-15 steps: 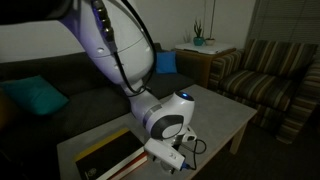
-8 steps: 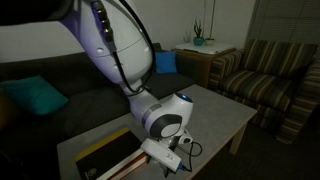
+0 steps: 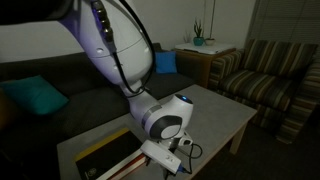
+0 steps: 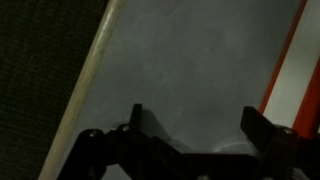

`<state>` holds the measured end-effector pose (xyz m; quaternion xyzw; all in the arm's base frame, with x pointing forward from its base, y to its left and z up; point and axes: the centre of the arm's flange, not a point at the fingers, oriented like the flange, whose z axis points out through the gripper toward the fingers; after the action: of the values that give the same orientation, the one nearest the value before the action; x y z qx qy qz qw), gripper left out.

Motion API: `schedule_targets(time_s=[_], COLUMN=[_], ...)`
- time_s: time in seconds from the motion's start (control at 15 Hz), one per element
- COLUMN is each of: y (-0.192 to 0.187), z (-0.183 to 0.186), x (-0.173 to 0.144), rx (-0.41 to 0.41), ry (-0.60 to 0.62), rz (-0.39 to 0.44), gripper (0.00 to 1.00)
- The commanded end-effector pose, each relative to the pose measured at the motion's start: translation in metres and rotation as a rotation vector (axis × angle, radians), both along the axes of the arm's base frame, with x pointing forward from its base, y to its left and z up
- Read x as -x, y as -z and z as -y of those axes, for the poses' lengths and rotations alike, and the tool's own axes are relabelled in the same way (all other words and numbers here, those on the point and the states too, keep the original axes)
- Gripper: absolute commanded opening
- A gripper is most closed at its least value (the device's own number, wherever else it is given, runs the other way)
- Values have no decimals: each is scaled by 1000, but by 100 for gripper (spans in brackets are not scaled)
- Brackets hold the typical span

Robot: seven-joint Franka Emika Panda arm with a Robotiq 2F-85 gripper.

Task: Put the silver lid on the silver bottle

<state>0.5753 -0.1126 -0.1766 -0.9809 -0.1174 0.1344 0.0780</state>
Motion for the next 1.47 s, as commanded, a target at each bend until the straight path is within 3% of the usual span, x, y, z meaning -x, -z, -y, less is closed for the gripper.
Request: schedule_targets(time_s=[0.0,0.47,0.6,1.0,1.4], y=[-4,-11,0,31,33], z=[0,10,15,25,12], x=[2,13,11,13,17], rx=[18,192,184,37,48], ry=[-5,42,30,79,81], rz=[2,31,78,302,382], gripper=[100,100,100,100,100])
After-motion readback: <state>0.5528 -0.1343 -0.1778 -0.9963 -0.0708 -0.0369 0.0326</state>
